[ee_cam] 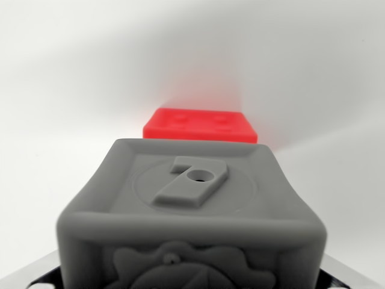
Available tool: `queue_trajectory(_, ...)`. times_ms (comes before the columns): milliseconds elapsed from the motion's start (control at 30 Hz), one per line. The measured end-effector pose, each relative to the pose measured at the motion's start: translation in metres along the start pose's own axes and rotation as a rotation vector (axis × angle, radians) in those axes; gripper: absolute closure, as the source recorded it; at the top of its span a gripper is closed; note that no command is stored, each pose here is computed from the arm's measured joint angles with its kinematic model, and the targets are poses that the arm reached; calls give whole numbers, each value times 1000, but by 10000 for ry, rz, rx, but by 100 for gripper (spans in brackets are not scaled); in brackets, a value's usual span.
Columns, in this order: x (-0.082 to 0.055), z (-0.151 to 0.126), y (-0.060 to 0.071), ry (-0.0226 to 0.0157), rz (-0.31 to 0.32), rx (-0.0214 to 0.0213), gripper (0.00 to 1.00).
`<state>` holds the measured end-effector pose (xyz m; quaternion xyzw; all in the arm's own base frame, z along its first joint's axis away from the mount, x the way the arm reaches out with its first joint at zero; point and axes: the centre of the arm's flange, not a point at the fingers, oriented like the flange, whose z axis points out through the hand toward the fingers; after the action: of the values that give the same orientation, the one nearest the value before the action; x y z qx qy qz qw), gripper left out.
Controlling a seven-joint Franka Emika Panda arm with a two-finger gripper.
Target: Destack cube
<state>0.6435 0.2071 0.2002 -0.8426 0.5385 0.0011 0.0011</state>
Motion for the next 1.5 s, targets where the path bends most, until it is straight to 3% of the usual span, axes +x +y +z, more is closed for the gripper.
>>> queue_trajectory(1267, 0, -100, 0, 24, -3, 22, 100)
queue_trajectory(1400, 0, -110, 1, 32, -19, 63, 100)
queue_trajectory(1500, 1, -108, 4, 27, -57, 12, 100)
